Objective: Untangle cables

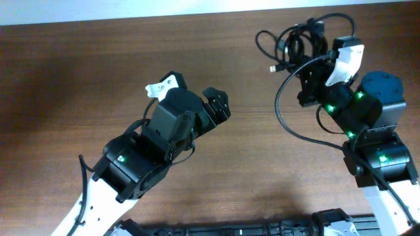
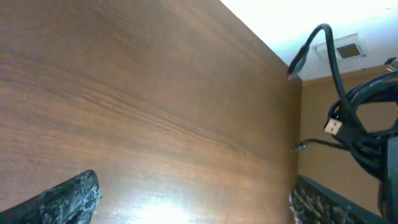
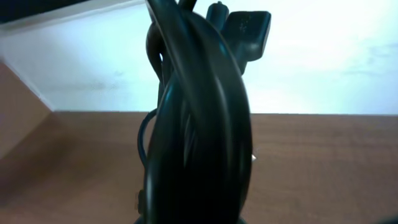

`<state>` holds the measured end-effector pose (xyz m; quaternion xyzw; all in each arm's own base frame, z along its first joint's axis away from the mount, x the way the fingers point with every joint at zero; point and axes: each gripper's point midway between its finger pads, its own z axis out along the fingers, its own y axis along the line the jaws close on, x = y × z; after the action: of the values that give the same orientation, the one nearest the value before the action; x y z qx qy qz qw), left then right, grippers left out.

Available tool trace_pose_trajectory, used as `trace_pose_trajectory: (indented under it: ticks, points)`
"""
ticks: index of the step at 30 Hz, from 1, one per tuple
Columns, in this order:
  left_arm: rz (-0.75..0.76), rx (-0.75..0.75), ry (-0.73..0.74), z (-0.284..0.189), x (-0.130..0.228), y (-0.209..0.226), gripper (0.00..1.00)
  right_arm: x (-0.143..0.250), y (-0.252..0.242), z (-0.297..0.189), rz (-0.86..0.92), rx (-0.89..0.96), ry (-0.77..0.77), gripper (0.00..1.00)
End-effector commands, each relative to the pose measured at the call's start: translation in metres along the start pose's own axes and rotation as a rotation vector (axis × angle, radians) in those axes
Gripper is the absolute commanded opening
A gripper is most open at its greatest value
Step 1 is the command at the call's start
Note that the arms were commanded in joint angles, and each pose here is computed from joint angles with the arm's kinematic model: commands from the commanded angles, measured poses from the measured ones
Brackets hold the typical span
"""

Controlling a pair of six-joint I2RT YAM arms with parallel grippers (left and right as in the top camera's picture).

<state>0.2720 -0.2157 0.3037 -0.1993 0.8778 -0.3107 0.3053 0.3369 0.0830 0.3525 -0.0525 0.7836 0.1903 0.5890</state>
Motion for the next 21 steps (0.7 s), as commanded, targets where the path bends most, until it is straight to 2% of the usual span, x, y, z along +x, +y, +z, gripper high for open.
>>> trace_pose_trajectory:
  ticks: [1,3,4,5,7,11,16,17,21]
  points:
    - [0.092,-0.004,-0.060,-0.005,-0.012,0.001,0.97,-0.005,0.039,-0.015,-0.168,-0.204,-0.016,0.04]
    - [0.224,0.019,-0.081,-0.006,-0.016,-0.007,0.95,0.006,0.051,-0.018,-0.227,-0.286,0.020,0.04]
    - [0.348,0.048,-0.102,-0.007,-0.019,-0.015,1.00,0.015,0.058,-0.021,-0.255,-0.337,0.048,0.04]
    - [0.404,0.056,-0.113,-0.008,-0.021,-0.018,0.99,0.020,0.063,-0.023,-0.267,-0.368,0.064,0.04]
    - [0.622,0.084,-0.141,-0.009,-0.024,-0.029,0.99,0.030,0.072,-0.029,-0.261,-0.439,0.099,0.04]
    - [1.020,0.175,-0.106,-0.010,-0.007,-0.043,0.99,0.039,0.099,-0.045,-0.282,-0.626,0.112,0.04]
    - [1.185,0.284,-0.064,-0.013,0.011,-0.053,1.00,0.040,0.114,-0.058,-0.296,-0.743,0.099,0.04]
    - [1.235,0.348,-0.044,-0.016,0.020,-0.059,1.00,0.040,0.116,-0.060,-0.294,-0.759,0.098,0.04]
    - [1.286,0.408,-0.042,-0.020,0.026,-0.066,0.99,0.041,0.117,-0.061,-0.291,-0.768,0.101,0.04]
